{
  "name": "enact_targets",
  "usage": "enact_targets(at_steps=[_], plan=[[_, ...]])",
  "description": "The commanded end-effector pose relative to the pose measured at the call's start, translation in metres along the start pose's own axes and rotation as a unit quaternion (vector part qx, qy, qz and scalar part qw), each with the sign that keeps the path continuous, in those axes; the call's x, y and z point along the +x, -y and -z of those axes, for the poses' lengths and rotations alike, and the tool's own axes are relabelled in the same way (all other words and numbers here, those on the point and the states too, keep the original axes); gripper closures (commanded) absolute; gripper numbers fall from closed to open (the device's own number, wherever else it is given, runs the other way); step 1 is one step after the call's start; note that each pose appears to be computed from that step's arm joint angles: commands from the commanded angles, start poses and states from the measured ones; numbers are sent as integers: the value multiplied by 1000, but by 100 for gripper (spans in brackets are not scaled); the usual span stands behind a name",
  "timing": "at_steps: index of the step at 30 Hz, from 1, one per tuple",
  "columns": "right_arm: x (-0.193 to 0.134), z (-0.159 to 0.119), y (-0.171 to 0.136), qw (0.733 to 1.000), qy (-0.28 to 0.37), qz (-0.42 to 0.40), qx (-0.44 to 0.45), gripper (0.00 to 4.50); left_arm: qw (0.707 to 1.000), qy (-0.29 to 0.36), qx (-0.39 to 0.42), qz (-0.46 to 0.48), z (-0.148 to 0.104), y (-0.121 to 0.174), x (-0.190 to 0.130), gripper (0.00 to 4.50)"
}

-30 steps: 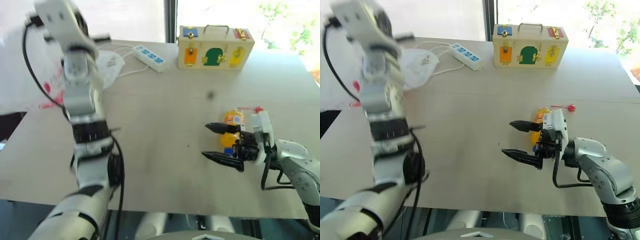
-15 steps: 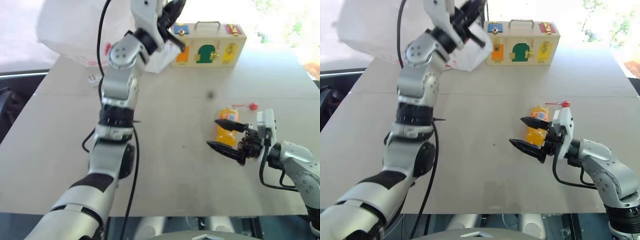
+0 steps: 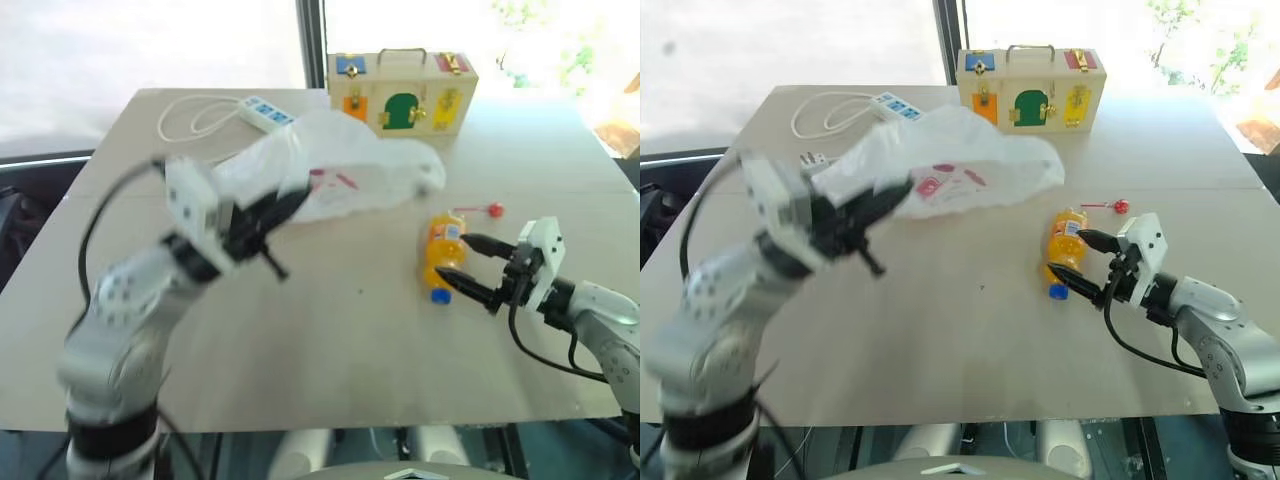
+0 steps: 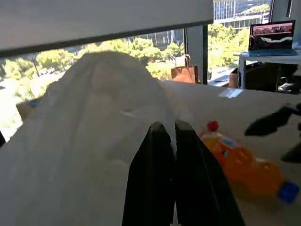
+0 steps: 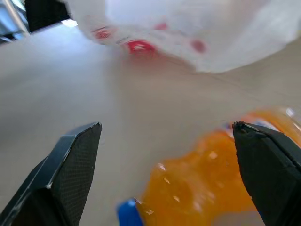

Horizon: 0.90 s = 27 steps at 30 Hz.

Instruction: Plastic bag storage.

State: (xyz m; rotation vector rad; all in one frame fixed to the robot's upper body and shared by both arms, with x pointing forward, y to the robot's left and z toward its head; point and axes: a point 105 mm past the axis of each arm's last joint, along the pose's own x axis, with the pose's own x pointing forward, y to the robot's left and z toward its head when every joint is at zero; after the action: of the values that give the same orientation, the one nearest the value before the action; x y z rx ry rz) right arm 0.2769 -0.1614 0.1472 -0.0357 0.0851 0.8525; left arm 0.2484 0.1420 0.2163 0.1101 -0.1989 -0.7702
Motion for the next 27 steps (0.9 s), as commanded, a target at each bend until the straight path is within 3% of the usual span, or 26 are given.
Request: enact_targets(at_steps=[1,4,8,13,17,22,27], plan=[[-4,-2,5,999,-13,28,-9,0,999,17,-4,-41,-5,13,-25,442],[4,8,1,998,-49,44,20,0,995,-6,-26,-94,17,17,-42,442],[16,19,-3,993,-94,70,30,0,987,11,-34,-154,27,12,-49,442],[19,30,9,981,-140,134,30,0,986,9,-52,-158,42,21,-54,442],[34,27,8,976,-126,167,55,0,986,-5,-65,-156,58,27,-61,442],[56,19,-18,982,-103,124,101,0,981,-6,-52,-188,64,14,-67,442],[72,28,-21,981,-135,122,67,0,981,0,-53,-184,65,15,-60,442]])
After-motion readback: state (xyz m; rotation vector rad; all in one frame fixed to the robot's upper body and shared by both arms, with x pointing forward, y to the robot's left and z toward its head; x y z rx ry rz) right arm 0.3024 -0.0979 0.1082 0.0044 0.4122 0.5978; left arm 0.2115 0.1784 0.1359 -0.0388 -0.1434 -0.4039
